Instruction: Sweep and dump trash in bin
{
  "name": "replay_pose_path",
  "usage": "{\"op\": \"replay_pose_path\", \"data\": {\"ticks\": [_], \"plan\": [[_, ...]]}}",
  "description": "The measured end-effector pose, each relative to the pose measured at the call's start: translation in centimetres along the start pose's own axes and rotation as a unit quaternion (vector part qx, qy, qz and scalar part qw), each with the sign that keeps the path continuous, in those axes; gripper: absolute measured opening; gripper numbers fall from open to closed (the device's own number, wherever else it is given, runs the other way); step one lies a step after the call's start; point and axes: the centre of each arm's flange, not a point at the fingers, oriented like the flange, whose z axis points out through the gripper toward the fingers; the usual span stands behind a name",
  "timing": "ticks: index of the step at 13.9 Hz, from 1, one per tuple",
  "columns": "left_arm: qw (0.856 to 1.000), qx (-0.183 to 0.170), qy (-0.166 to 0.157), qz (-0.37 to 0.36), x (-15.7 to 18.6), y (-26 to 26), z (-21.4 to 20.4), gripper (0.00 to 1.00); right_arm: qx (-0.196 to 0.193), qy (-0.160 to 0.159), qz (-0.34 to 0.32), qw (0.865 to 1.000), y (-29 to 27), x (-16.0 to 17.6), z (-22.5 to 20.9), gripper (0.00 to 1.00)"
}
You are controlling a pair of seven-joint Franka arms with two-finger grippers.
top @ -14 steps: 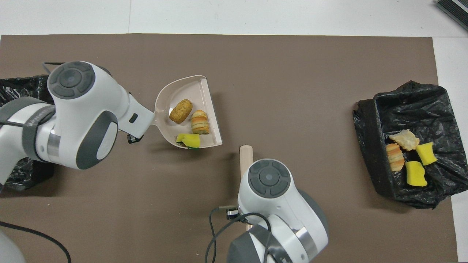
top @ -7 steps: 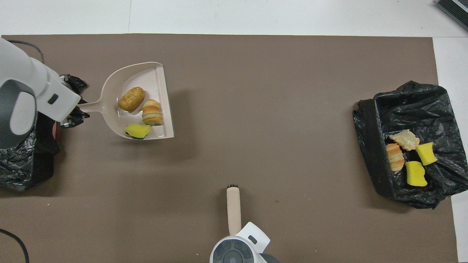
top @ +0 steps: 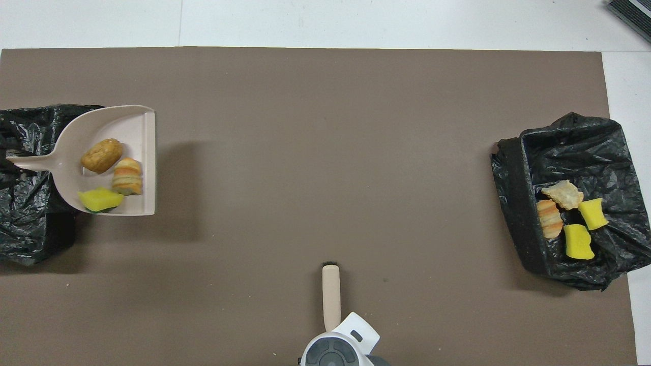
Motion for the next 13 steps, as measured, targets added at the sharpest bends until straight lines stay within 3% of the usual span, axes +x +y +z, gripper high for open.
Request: {"op": "replay_pose_path", "data": {"ticks": [4,7,8,10,13], "plan": [[1.000,0.007,-0.003,0.002,-9.1,2.4,-0.5,0.32,0.013,0.003,0.025,1.000,1.3,2.1,-1.0,0.59],[0.999,0.018,-0.032,-0.009,-14.0,3.7,-2.1,0.32,0.045,0.017,0.075,0.996,4.6,6.8,-4.1,0.90],[0.998,0.024,-0.052,-0.009,-15.0,3.8,-2.8,0.32,0.054,0.029,0.087,0.994,6.0,8.5,-5.5,0.90],[0.993,0.031,-0.111,0.002,-16.3,3.7,-4.0,0.32,0.054,0.073,0.105,0.990,8.9,11.8,-9.1,1.00],[0.976,0.031,-0.213,0.003,-17.1,3.2,-5.0,0.32,0.067,0.132,0.126,0.981,12.9,15.4,-15.0,1.00]]}}
